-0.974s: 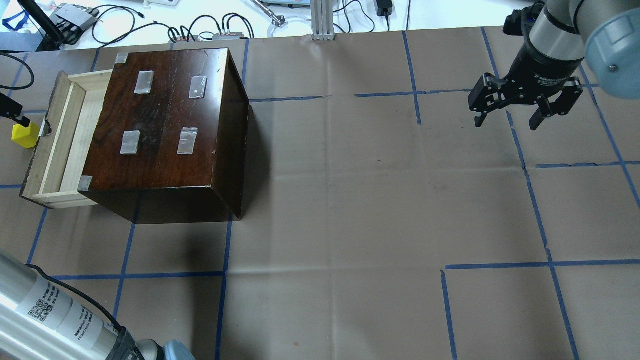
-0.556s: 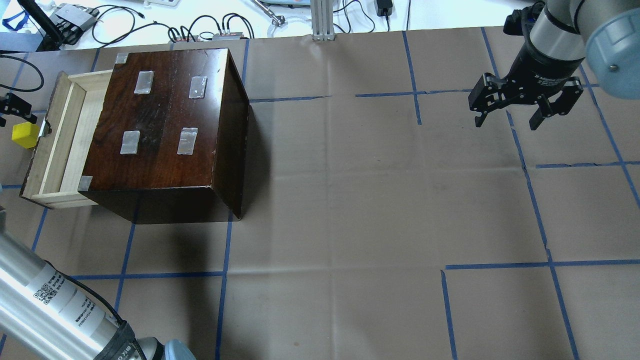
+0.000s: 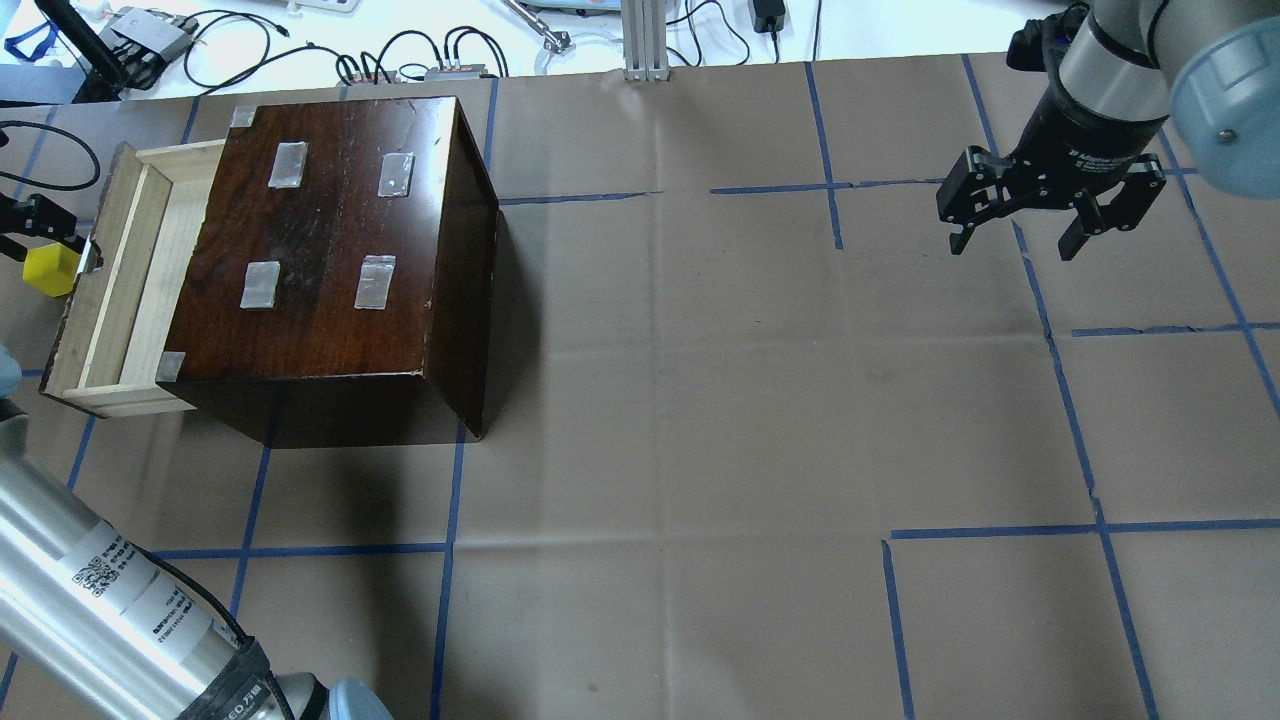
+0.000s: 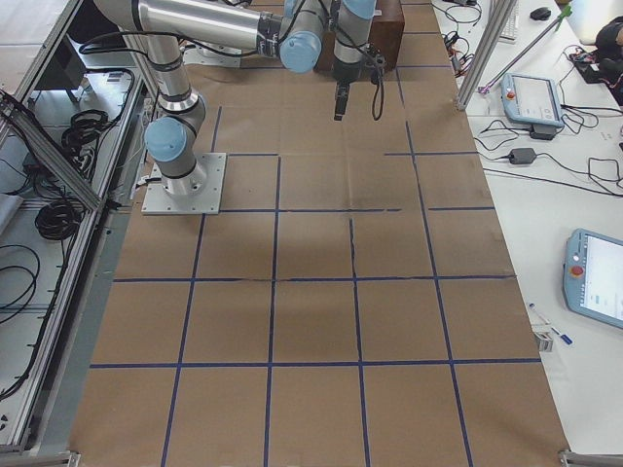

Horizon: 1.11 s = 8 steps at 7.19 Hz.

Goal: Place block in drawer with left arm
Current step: 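Lower the left gripper and grasp the yellow cube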

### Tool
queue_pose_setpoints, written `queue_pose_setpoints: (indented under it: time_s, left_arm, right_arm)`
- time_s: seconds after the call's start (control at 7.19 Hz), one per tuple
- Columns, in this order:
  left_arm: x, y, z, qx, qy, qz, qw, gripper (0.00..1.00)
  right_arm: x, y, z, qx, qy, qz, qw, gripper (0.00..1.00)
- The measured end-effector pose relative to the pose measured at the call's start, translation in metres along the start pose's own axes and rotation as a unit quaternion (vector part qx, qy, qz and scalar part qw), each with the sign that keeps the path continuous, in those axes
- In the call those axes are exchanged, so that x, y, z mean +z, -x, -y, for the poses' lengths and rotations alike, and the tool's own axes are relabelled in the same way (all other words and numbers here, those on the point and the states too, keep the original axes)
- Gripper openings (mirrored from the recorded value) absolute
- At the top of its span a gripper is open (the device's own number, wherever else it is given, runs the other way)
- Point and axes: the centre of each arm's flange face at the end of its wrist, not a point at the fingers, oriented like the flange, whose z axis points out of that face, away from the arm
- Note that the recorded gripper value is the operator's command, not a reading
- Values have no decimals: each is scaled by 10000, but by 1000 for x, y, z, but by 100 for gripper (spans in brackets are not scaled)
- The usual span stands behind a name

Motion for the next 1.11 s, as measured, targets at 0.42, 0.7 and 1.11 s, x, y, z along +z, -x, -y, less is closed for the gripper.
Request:
queue_pose_setpoints:
  time_s: [0.42,0.7,1.11]
  left_arm:
    - [-3,9,-3,-31,46,112,9999,89]
    - [2,10,-4,-42,69,104,9999,89]
    - [17,12,-4,-48,115,46,9999,89]
  right_arm:
    - [0,0,0,3,-3,0,10000,100]
    - [0,0,0,5,-3,0,10000,100]
    - [0,0,0,7,-4,0,10000,100]
